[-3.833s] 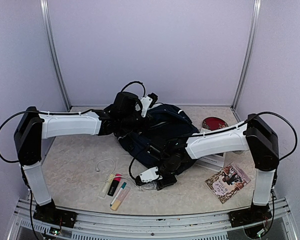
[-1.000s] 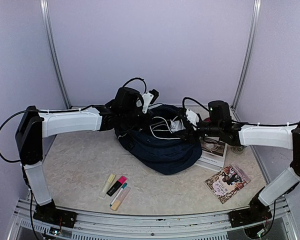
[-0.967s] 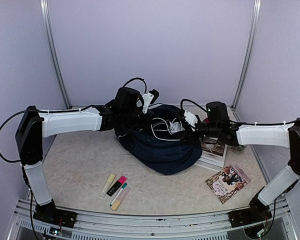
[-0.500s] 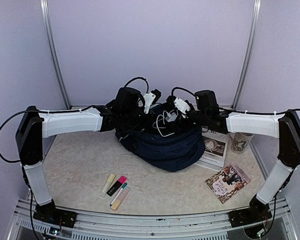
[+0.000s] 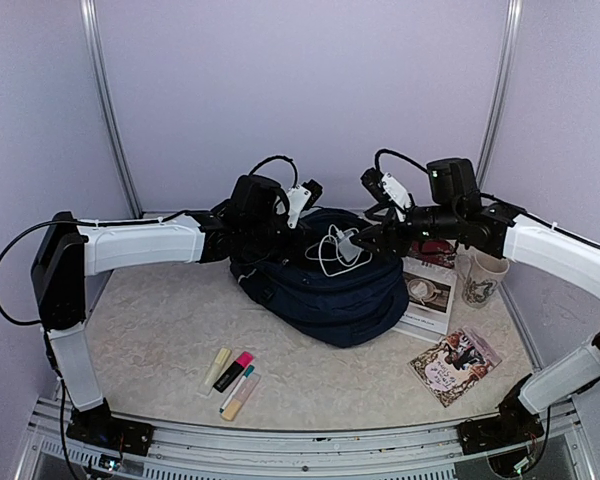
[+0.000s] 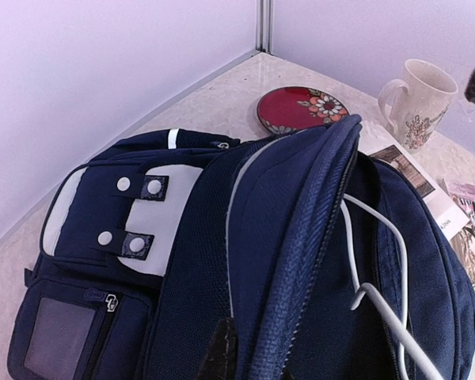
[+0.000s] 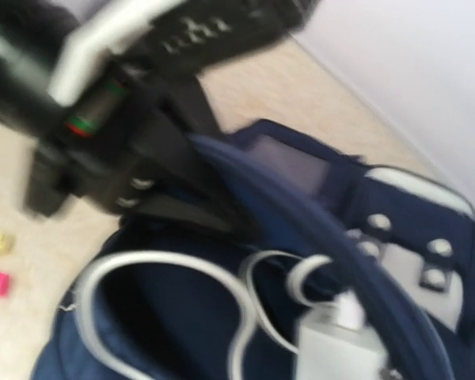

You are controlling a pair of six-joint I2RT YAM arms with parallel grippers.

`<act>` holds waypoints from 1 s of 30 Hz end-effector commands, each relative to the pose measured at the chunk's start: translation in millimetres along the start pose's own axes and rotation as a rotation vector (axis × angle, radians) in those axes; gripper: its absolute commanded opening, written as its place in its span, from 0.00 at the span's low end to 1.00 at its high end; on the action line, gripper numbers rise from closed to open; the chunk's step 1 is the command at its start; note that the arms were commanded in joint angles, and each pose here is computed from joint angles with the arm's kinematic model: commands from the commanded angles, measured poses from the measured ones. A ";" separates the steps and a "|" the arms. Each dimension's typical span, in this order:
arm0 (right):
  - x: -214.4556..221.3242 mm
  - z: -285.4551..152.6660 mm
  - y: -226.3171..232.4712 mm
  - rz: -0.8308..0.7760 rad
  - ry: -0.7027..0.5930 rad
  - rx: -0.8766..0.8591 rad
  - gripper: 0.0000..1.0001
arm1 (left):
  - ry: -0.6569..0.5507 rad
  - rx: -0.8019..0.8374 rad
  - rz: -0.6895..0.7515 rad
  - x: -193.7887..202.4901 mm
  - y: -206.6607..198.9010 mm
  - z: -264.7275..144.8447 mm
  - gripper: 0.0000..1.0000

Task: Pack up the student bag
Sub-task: Place the charger in the upper front pocket of the bag, then adjust the charger in the upper front pocket of the bag.

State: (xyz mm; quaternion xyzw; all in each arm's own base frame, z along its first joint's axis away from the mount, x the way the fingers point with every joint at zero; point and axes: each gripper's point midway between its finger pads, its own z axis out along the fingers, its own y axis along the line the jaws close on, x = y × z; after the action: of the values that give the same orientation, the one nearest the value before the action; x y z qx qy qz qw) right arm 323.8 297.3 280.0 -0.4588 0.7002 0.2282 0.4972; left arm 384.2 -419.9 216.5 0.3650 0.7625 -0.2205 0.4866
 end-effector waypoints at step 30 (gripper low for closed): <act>96.6 129.2 -57.5 0.544 -0.049 0.130 0.28 | -0.149 0.103 0.091 -51.8 -33.9 -23.0 0.00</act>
State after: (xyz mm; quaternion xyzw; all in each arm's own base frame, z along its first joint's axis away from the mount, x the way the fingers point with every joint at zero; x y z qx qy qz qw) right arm 408.8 337.9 168.3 -0.2422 0.7775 0.3486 0.4640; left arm 376.5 -424.1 212.5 0.3958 0.7523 -0.2128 0.4818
